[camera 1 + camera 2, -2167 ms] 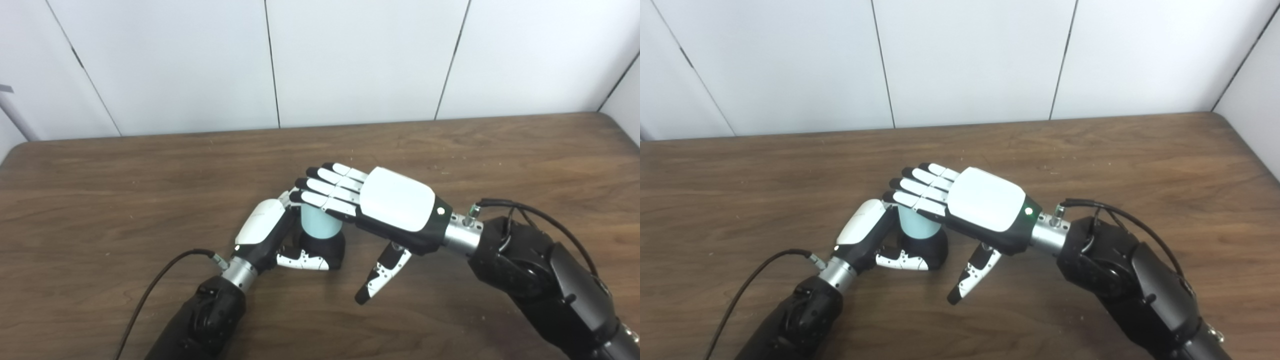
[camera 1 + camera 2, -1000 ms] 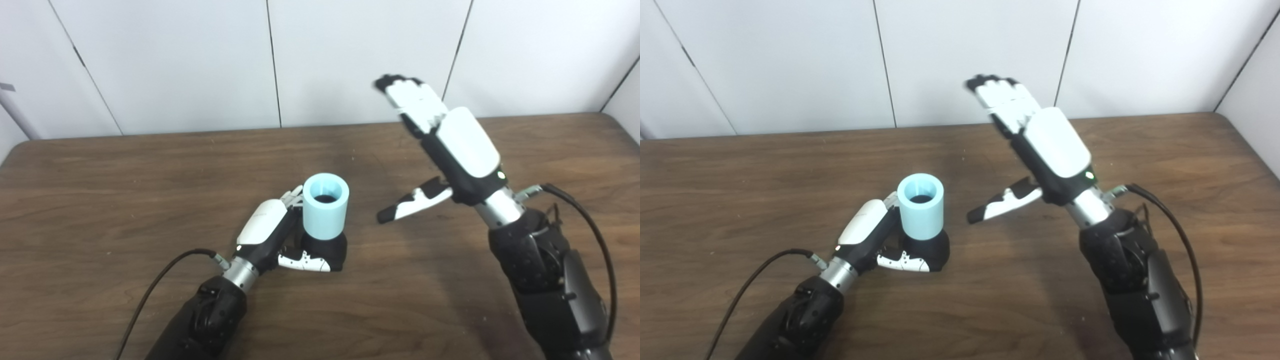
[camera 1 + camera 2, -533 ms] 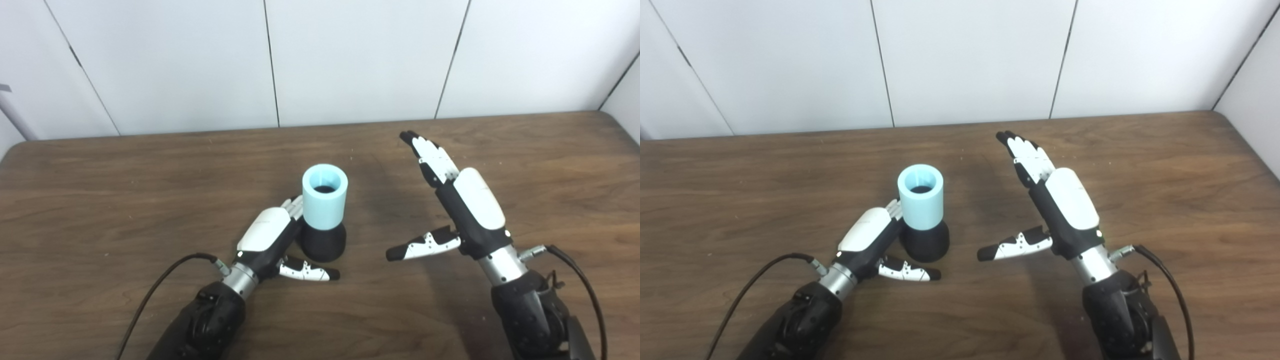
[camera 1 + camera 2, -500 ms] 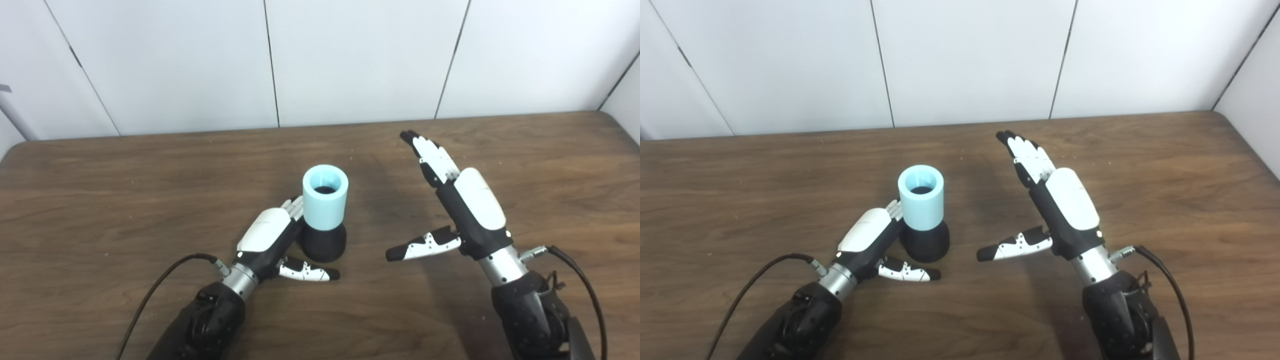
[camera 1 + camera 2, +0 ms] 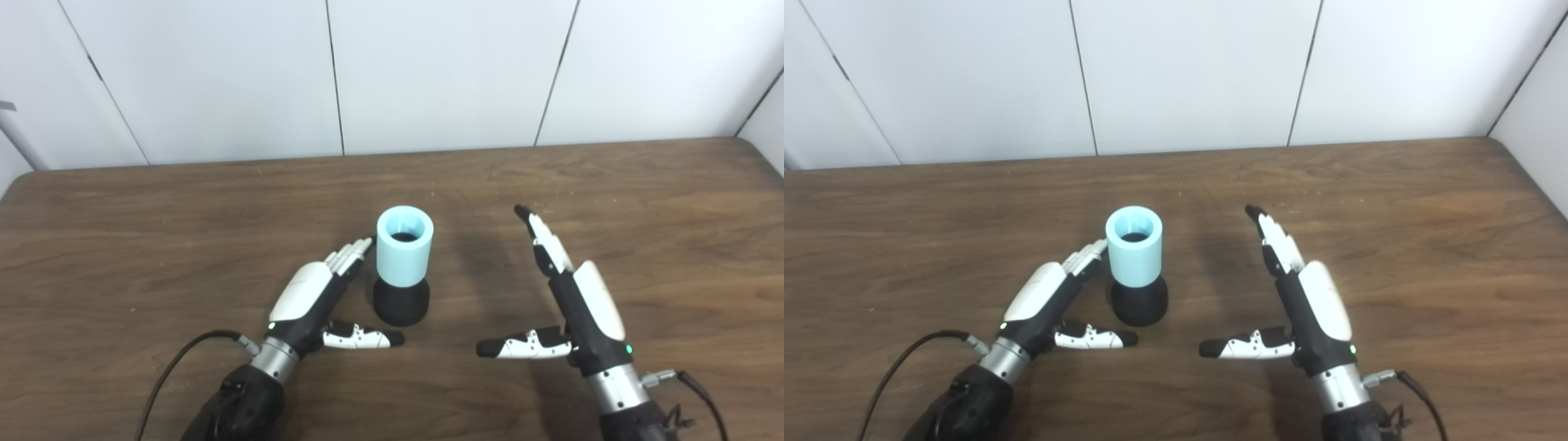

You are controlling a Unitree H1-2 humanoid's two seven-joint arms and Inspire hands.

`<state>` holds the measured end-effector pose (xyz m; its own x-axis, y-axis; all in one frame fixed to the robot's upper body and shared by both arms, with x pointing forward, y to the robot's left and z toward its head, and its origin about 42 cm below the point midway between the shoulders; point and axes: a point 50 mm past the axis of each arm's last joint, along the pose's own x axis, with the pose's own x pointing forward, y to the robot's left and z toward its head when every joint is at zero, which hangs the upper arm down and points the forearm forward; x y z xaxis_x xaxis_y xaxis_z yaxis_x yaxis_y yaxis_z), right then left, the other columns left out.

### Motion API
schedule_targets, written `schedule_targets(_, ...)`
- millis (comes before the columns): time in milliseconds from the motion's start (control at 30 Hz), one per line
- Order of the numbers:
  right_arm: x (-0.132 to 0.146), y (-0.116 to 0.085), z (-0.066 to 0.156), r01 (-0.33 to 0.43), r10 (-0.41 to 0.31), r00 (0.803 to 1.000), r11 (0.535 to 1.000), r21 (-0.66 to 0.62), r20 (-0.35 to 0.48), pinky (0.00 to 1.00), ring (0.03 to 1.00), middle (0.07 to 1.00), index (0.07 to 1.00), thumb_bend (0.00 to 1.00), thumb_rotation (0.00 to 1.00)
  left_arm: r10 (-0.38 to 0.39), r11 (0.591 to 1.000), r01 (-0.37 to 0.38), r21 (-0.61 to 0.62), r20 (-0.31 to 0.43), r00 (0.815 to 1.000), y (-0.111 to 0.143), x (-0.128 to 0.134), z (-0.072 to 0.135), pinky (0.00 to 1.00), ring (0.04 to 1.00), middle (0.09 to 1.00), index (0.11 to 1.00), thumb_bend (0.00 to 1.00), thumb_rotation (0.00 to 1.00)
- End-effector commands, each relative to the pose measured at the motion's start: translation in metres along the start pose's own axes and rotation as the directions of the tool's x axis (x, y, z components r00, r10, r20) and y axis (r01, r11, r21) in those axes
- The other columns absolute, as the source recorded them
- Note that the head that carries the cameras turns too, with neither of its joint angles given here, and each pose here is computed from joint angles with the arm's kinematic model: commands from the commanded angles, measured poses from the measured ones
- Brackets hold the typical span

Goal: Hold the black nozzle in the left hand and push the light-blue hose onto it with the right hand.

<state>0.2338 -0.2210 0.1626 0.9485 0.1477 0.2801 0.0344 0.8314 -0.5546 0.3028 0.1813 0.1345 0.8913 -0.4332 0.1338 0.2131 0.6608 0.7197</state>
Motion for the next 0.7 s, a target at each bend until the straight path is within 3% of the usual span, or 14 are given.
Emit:
schedule_targets(0,0.002,0.004,0.008,0.020,-0.017,0.999,0.993,0.119,-0.031,1.00,1.000,1.000,1.000,1.00,0.63,0.119,0.993,-0.118,-0.028,0.057,0.991,0.022,0.008,0.014,1.00,1.000,1.000,1.000,1.00,0.52)
schedule_targets(100,0.003,0.012,0.008,0.021,0.005,0.995,0.968,0.249,-0.105,1.00,1.000,1.000,1.000,0.96,0.63,0.228,0.972,-0.224,-0.076,0.043,0.973,0.037,0.008,0.017,1.00,1.000,1.000,1.000,1.00,0.53)
schedule_targets(200,0.004,0.016,0.009,0.027,0.017,0.990,0.953,0.303,-0.140,1.00,1.000,1.000,1.000,0.95,0.65,0.273,0.955,-0.269,-0.126,0.014,0.962,0.040,0.002,0.021,1.00,1.000,1.000,1.000,1.00,0.56)
schedule_targets(400,0.001,0.022,0.005,0.051,0.012,0.987,0.920,0.390,-0.159,1.00,1.000,1.000,1.000,0.88,0.73,0.282,0.900,-0.282,-0.333,-0.052,0.958,0.047,-0.022,0.041,1.00,1.000,1.000,1.000,1.00,0.61)
schedule_targets(667,-0.004,0.026,0.000,0.099,-0.005,0.983,0.853,0.512,-0.181,1.00,1.000,1.000,1.000,0.82,0.82,0.315,0.864,-0.331,-0.379,-0.105,0.943,0.041,-0.061,0.052,1.00,1.000,1.000,1.000,1.00,0.85)
